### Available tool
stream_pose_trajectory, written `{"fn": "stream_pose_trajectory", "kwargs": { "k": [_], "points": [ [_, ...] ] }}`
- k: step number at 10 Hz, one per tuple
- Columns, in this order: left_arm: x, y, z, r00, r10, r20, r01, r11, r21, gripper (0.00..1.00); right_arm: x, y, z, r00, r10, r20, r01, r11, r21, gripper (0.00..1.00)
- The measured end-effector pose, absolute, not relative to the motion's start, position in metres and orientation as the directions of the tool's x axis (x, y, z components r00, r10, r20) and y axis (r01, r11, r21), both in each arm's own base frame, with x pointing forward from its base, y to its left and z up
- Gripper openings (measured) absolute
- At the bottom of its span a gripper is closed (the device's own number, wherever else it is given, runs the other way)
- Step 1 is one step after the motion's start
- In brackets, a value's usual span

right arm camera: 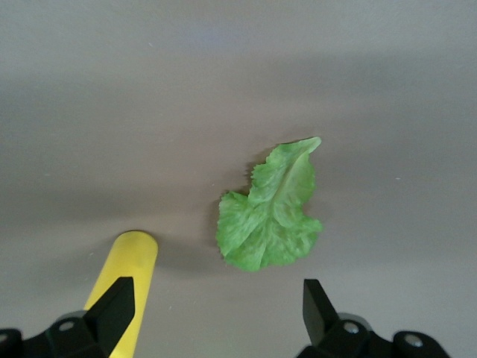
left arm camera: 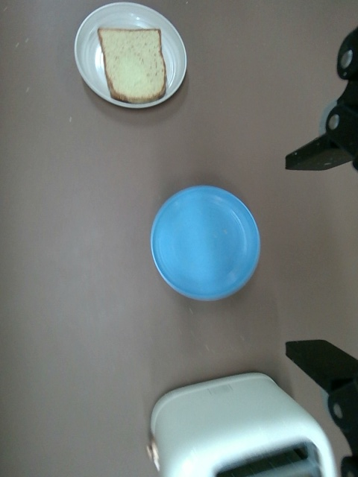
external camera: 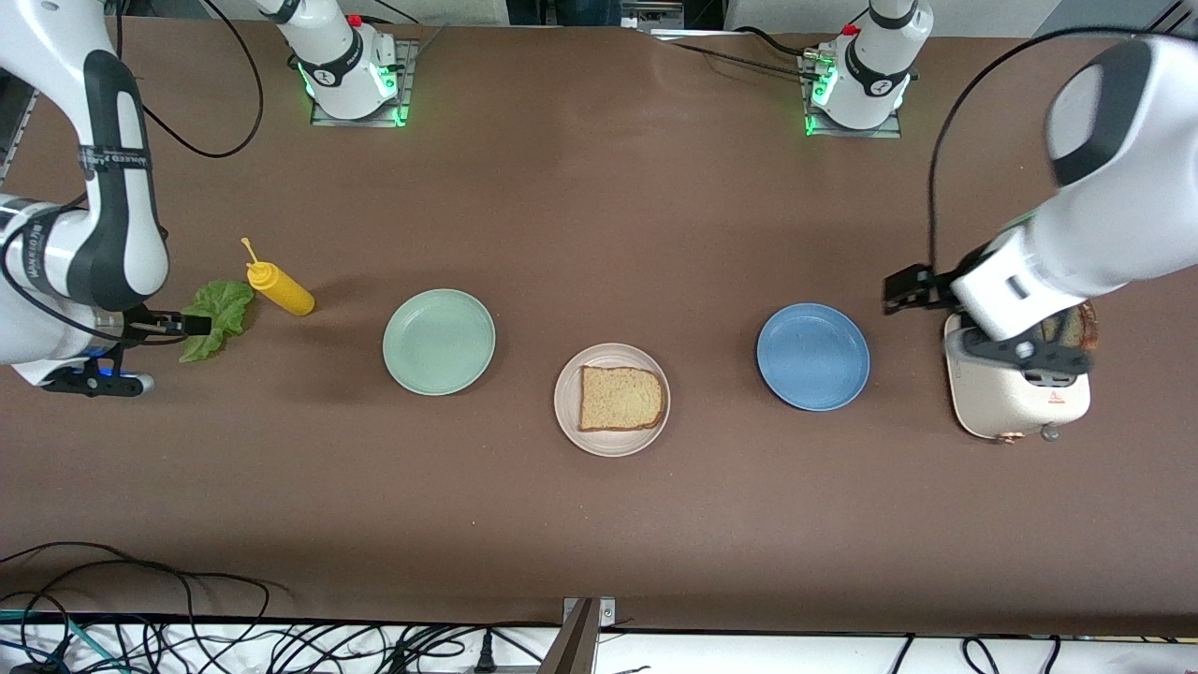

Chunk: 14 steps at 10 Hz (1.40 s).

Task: Make sandwich on beige plate with both arms
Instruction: 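Retract the left gripper while the right gripper reaches the lettuce, then grasp the green lettuce leaf with the right gripper and lift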

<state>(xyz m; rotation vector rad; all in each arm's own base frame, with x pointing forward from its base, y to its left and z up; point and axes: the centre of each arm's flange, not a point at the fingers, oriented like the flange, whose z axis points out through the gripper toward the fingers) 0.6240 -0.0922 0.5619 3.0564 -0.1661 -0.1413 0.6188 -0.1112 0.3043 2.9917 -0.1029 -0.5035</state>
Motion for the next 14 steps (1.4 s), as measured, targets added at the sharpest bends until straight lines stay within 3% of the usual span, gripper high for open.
{"fn": "stream_pose_trajectory", "kwargs": {
  "k": [4,14],
  "points": [
    [0.57,-0.065,0.587,0.991,-0.082,-0.104,-0.081,-0.997,0.021,1.0,0.584,-0.133,0.239,0.96,-0.044,-0.277,-0.011,-0.993,0.118,1.0],
    [0.57,-0.047,0.587,0.994,-0.052,-0.097,-0.051,-0.999,0.02,1.0,0.547,-0.147,0.195,0.971,-0.013,-0.237,0.017,-0.992,0.123,1.0]
  ]
}}
